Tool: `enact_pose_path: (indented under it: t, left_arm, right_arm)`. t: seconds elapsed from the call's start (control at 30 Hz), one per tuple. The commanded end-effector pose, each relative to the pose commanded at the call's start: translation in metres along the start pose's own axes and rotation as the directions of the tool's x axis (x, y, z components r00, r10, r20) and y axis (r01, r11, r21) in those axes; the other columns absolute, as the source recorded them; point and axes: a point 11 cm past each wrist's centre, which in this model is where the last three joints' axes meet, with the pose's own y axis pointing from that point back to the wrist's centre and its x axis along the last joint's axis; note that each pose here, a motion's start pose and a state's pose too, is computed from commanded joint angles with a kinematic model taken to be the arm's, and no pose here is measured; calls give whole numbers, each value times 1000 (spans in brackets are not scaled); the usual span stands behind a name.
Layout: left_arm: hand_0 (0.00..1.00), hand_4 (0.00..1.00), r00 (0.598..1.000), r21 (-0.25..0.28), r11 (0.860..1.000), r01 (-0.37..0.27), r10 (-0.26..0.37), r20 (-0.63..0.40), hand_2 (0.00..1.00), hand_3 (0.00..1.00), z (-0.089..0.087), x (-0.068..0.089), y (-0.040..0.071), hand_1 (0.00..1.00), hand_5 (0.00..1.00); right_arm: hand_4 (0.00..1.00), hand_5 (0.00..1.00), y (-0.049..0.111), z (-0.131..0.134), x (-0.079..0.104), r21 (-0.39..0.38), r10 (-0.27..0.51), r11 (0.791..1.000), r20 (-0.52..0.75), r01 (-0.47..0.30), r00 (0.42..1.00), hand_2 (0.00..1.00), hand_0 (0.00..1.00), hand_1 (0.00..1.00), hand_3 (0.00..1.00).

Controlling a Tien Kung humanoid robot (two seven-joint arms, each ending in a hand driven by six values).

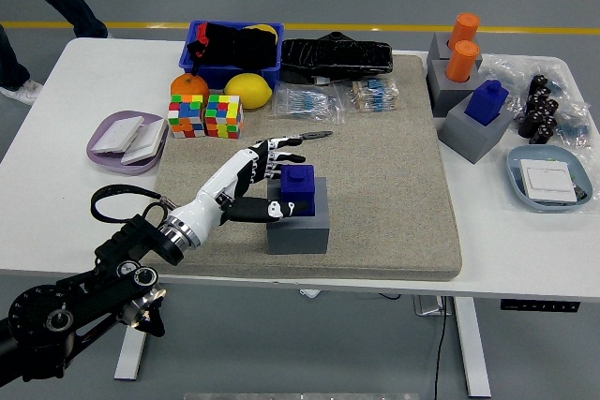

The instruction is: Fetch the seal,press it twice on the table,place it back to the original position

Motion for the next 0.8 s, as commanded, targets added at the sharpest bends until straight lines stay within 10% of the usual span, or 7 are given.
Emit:
enact_pose_path:
  t: [0.8]
  left_arm:
    - [553, 686, 999, 5, 999, -45, 45, 21, 454, 835, -6, 4, -2, 506, 2]
  right_arm:
    - [799, 455, 0, -1, -1, 4, 0, 1000, 7, 0, 1000, 668, 789, 687, 611]
